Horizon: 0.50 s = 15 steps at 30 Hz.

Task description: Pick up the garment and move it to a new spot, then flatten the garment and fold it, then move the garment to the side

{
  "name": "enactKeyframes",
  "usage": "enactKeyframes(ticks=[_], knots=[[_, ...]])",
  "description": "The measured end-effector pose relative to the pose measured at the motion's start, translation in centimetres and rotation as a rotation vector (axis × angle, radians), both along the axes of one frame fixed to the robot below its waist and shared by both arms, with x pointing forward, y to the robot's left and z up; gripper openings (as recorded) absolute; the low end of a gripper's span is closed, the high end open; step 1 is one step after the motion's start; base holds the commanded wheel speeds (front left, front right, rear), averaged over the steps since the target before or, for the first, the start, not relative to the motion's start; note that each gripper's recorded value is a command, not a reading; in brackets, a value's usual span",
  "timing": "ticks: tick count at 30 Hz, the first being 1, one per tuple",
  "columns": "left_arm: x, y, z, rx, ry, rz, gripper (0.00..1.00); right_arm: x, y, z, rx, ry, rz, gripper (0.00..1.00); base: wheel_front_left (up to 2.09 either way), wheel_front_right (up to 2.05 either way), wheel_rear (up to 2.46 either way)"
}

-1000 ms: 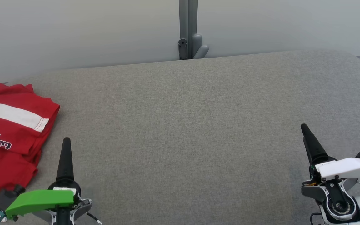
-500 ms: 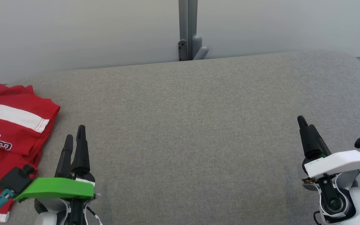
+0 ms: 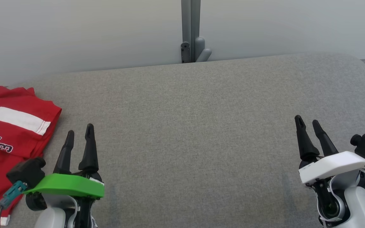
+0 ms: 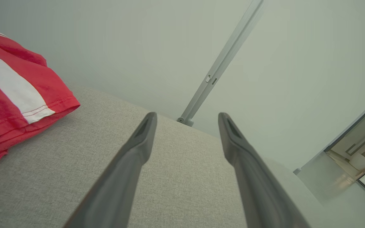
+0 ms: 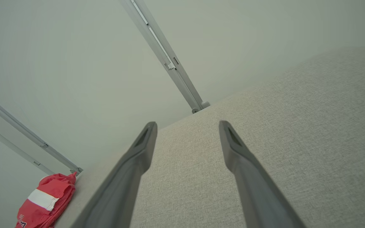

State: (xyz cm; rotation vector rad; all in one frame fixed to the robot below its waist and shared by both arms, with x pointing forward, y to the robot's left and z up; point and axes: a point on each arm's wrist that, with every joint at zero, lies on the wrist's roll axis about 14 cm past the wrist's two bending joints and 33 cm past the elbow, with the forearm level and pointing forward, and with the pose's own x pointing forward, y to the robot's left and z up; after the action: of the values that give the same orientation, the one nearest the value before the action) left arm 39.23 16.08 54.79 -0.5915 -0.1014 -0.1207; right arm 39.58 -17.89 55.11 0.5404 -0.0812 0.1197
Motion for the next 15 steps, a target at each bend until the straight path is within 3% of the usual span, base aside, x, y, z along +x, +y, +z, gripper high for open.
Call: enactKeyframes(ticks=[15], knots=[[0.02,0.30,-0.56,0.139,-0.002,0.026,1.00,-0.11,0.45,0.05,-0.165,-0.037,-0.011,1.00,0.00,0.00,0.00]])
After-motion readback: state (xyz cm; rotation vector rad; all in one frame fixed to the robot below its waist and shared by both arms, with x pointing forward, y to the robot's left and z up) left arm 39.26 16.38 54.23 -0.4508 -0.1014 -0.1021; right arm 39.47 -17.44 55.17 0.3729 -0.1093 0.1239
